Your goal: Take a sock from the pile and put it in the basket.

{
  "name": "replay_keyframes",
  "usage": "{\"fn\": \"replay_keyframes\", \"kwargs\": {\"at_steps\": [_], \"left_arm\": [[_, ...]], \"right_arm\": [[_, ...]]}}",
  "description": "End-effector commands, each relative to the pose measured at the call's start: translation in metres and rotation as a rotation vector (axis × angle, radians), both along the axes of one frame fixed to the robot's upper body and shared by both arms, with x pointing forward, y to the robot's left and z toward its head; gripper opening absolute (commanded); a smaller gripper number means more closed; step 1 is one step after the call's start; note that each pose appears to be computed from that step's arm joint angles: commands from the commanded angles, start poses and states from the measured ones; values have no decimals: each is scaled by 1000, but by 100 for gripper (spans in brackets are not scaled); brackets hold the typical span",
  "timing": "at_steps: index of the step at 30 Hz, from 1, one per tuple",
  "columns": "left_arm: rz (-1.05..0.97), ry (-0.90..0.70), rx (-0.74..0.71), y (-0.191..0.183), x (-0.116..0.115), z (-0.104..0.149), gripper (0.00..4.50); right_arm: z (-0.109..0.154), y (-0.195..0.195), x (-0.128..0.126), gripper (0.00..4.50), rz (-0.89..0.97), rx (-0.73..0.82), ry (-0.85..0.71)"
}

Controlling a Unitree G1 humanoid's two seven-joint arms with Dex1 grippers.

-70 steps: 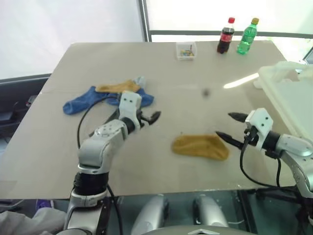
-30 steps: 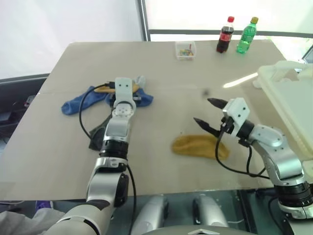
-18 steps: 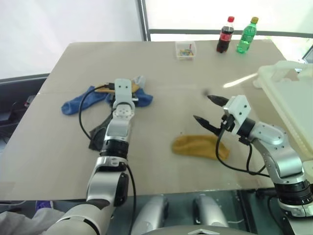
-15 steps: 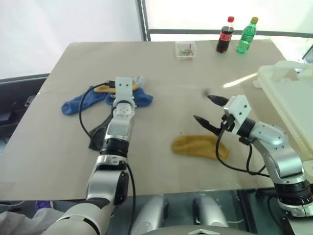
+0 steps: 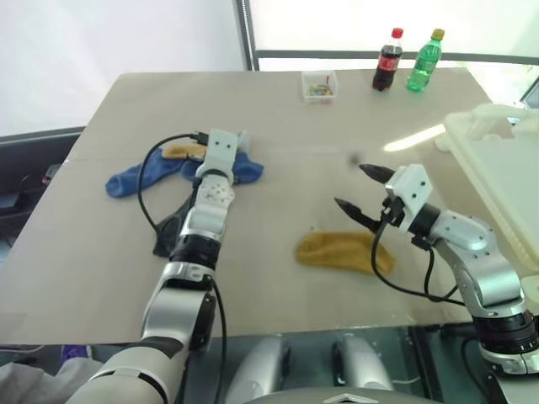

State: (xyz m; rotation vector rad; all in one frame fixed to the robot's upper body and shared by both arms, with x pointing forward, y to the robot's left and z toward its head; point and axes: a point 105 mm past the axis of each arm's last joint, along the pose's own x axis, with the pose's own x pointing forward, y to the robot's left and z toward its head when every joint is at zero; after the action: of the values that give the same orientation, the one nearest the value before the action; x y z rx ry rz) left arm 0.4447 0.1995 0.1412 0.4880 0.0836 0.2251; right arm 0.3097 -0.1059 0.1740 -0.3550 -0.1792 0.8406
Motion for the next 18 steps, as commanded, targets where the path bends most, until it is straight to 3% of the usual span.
{"fn": "replay_keyframes", "kwargs": {"at_steps": [1,3,5,12,18], "left_arm": [[-21,-62,33,-3,4,20,86],[-22,-60,31,-2,4,20,86],[-30,-60,26,-2,5,20,4],[-65,-76,14,2,-3,23,4],[-187,-64,5,4,-34,23,4]], "right_arm": [[11,-1,-3,430,1,5,-56],[10,-1,-4,430,1,4,-55],[10,-2,-4,430,0,3,-55],[9,-2,-4,430,-4,-1,-53],[8,-4,-4,430,-10,-4,-51]]}}
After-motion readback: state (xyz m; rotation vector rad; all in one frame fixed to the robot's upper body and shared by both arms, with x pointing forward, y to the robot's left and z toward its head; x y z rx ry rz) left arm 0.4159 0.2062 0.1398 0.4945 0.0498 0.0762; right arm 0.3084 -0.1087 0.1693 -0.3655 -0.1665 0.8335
